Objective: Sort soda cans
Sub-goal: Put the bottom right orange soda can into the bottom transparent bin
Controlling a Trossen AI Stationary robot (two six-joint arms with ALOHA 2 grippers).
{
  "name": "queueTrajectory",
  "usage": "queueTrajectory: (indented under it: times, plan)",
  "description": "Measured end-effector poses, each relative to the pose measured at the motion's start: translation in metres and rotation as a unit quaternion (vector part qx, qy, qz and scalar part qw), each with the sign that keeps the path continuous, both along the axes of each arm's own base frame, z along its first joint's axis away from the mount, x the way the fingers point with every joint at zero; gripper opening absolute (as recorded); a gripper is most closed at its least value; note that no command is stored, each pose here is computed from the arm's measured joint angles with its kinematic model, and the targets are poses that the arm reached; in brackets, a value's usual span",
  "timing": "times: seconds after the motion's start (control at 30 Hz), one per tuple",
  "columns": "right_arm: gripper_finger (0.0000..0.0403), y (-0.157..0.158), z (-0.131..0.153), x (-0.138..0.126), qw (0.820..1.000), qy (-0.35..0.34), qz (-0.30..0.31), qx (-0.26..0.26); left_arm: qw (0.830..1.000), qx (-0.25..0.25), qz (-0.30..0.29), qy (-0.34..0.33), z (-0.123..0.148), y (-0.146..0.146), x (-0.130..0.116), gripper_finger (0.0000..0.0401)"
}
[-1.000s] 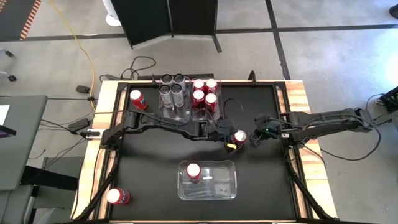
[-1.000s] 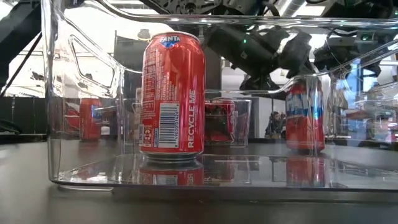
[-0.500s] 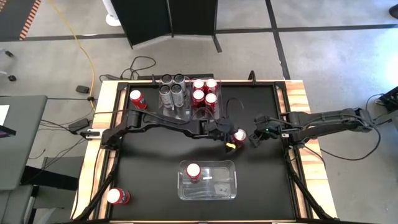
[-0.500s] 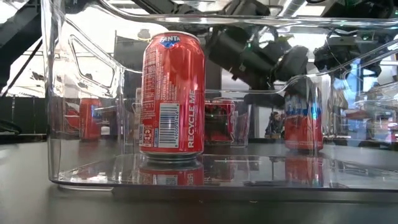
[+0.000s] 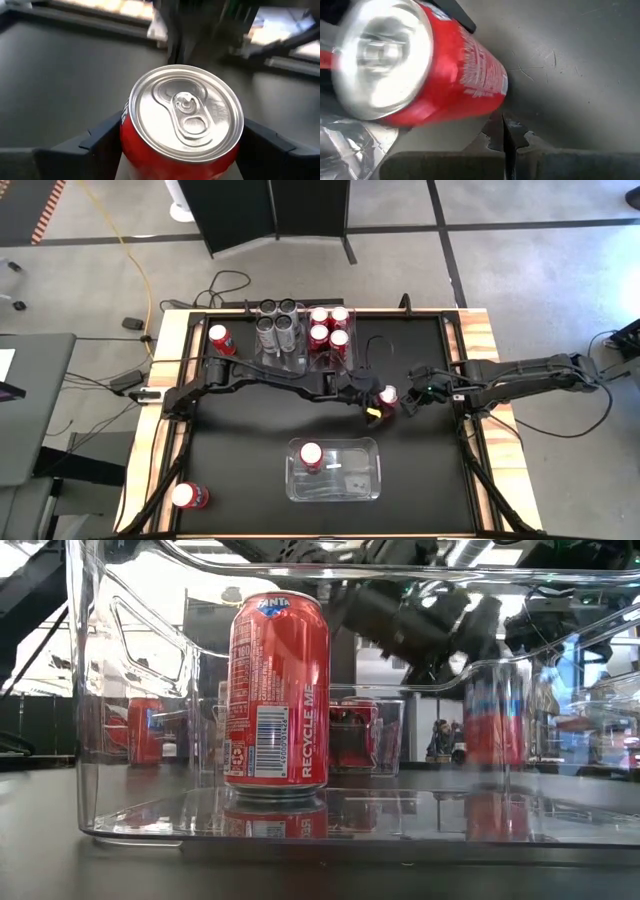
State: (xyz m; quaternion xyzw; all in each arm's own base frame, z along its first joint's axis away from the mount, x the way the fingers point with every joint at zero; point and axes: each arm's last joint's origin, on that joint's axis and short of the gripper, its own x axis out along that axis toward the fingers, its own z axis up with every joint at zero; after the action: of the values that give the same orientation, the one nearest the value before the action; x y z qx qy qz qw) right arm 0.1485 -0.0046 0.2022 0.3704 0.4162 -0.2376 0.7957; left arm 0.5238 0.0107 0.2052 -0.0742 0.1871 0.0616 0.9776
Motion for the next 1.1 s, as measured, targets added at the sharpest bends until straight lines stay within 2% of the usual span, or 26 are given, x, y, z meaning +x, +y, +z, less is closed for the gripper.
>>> queueTrajectory:
  times: [0.1,0.2,0.27,0.37,0.5,0.67,0.87,1.1]
  plan:
    - [0.0002,0.000,0.000,0.000,1.000,-0.002,-0.008,0.005,1.000,0.010,-0.006,0.005,0.028,-0.002,0.000,0.0298]
    - [0.0002,0.000,0.001,0.001,1.000,-0.008,-0.008,0.006,0.997,0.057,-0.031,0.045,0.052,-0.011,-0.005,0.0298]
    - [0.0002,0.000,0.002,0.002,1.000,-0.015,-0.009,0.006,0.994,0.078,-0.021,0.070,0.065,-0.019,-0.009,0.0298]
    - [0.0002,-0.001,0.004,0.004,0.999,-0.030,-0.034,-0.006,0.991,0.088,-0.001,0.098,0.082,-0.032,-0.019,0.0298]
    - [0.0002,0.000,0.006,0.003,0.997,-0.040,-0.061,-0.020,0.994,0.076,0.013,0.080,0.107,-0.049,-0.035,0.0298]
    - [0.0002,0.004,0.006,0.002,0.997,-0.043,-0.058,-0.016,0.990,0.089,0.035,0.100,0.111,-0.090,-0.050,0.0298]
    - [0.0002,0.014,0.006,0.001,0.997,-0.046,-0.055,-0.011,0.994,0.073,0.049,0.067,0.126,-0.143,-0.070,0.0298]
    - [0.0002,0.029,0.006,-0.001,0.997,-0.056,-0.060,-0.008,0.988,0.092,0.081,0.097,0.111,-0.193,-0.093,0.0298]
